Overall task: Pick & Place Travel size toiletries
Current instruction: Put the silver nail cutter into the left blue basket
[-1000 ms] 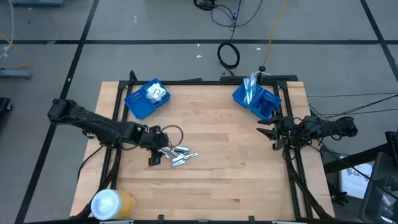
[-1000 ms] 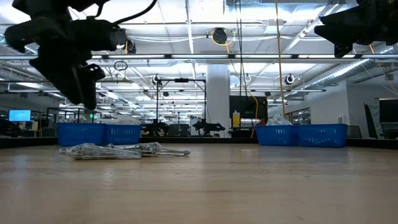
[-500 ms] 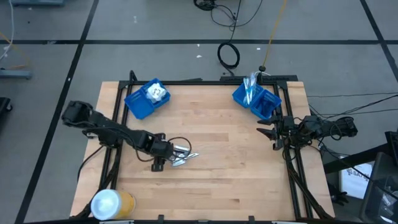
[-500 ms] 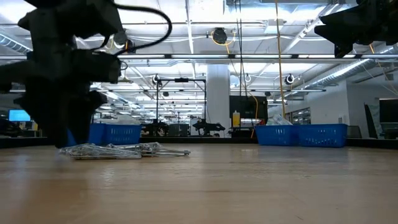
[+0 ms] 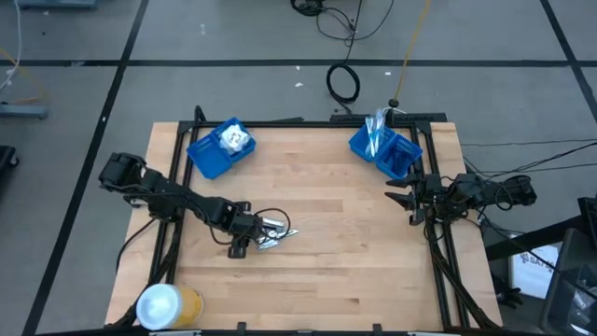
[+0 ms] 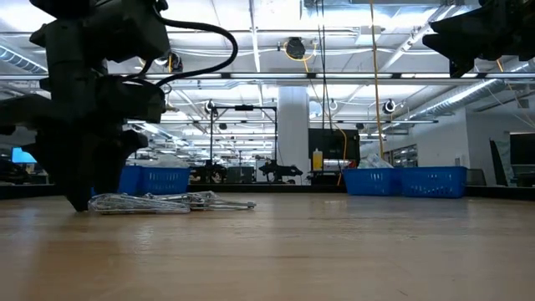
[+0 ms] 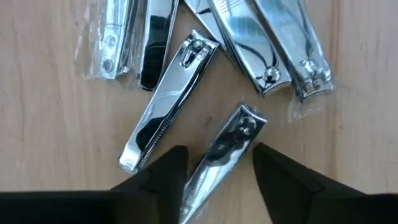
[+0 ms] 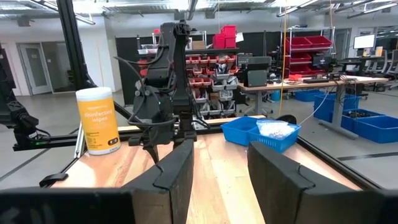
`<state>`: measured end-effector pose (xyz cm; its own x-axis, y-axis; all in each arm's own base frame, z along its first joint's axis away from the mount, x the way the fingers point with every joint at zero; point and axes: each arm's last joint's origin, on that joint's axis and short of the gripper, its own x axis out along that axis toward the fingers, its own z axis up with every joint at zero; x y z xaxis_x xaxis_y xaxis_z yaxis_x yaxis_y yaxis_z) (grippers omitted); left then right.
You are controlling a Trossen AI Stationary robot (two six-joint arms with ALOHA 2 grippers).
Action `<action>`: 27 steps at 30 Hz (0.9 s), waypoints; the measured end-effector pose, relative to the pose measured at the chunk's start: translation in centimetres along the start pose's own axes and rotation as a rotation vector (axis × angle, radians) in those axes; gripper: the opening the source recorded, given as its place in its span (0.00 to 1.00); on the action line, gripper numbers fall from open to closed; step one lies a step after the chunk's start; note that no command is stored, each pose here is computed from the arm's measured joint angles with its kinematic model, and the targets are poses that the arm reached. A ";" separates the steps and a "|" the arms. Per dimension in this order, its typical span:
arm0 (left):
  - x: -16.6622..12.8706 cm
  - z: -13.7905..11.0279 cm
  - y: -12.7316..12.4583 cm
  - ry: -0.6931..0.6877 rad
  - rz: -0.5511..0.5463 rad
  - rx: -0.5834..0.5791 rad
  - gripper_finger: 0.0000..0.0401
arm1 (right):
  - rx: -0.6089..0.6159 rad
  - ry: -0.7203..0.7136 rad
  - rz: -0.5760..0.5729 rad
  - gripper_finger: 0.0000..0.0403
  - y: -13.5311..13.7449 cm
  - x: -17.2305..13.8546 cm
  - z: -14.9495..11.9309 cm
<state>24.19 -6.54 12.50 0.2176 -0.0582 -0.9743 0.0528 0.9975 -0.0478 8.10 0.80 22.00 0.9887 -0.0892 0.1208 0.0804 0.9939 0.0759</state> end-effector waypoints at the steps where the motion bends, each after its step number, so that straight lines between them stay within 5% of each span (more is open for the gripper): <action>1: 0.0 0.0 0.0 -0.004 -0.001 -0.007 0.42 | 0.000 0.000 0.000 0.35 0.0 0.0 0.0; 12: -0.5 0.7 0.0 -0.103 0.008 -0.098 0.09 | 0.000 0.000 0.000 0.35 0.0 0.0 0.0; 17: -2.5 0.5 0.0 -0.165 -0.011 -0.105 0.08 | 0.000 0.000 0.000 0.35 0.0 0.0 0.0; 22: -5.7 0.3 0.7 -0.322 0.129 -0.153 0.09 | 0.000 -0.001 0.000 0.35 0.0 0.0 -0.1; 27: -9.5 -0.7 2.5 -0.527 0.323 -0.435 0.09 | -0.008 0.012 -0.029 0.35 -0.1 0.2 -0.8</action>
<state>21.59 -3.43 21.52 0.5997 0.3373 -0.7257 -0.4587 0.8880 0.0336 8.39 0.77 21.19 0.9874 -0.1171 0.1069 0.1098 0.9914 0.0713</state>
